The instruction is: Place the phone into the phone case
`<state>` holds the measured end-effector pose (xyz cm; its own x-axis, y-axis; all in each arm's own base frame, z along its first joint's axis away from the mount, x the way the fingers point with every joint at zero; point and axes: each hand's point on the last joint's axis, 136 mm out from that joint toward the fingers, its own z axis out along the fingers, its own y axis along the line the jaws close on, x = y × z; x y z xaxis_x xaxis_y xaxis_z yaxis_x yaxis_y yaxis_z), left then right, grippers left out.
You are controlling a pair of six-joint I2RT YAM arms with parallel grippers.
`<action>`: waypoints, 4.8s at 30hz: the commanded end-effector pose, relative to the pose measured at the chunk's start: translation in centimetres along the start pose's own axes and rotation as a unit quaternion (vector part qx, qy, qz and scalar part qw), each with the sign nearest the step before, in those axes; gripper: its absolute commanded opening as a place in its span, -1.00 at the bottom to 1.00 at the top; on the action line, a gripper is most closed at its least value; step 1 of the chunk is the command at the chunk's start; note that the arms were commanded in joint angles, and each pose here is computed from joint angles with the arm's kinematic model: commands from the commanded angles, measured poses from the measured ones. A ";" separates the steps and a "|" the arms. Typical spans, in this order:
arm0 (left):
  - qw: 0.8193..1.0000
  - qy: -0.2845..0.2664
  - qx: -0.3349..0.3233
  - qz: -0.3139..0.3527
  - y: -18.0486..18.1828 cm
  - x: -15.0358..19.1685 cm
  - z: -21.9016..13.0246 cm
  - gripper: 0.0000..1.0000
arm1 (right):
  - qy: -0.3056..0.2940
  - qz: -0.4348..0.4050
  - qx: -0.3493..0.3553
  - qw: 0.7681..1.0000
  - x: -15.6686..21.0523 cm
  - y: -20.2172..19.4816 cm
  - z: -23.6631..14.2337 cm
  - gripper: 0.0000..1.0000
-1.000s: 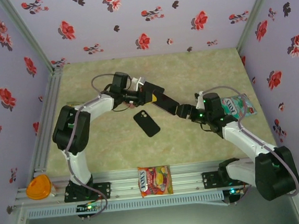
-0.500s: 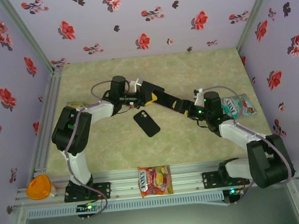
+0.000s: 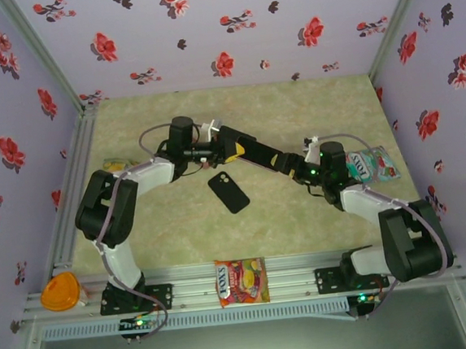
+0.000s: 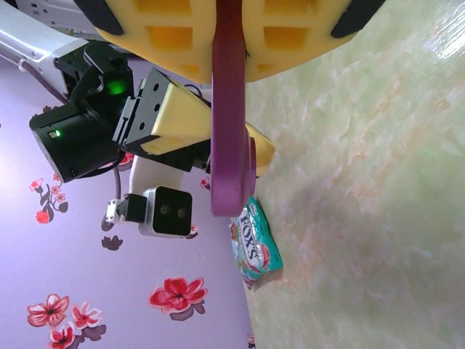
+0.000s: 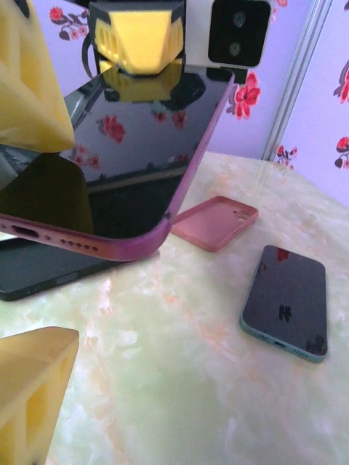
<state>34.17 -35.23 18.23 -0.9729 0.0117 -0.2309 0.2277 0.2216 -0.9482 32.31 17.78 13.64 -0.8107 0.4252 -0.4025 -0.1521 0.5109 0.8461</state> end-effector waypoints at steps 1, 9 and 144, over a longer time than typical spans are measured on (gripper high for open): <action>0.999 0.013 0.029 0.036 -2.8 0.7 -0.3 -1.00 | -0.016 -0.007 -0.036 0.999 -1.6 1.7 0.0 0.29; 0.999 0.017 0.026 0.033 -2.6 0.9 0.0 -1.00 | -0.007 -0.004 -0.081 0.997 -1.7 3.3 0.3 0.24; 0.940 -0.054 -0.337 0.017 17.3 0.5 -7.0 -0.28 | 0.006 0.032 -0.103 0.994 1.0 5.9 -3.0 -1.00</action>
<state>37.20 -24.26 3.66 -0.9490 -0.1076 -0.2964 0.1109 0.7661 -0.6331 28.83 18.78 17.67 -0.8523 0.4483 -0.2695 -0.1285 0.3201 0.9386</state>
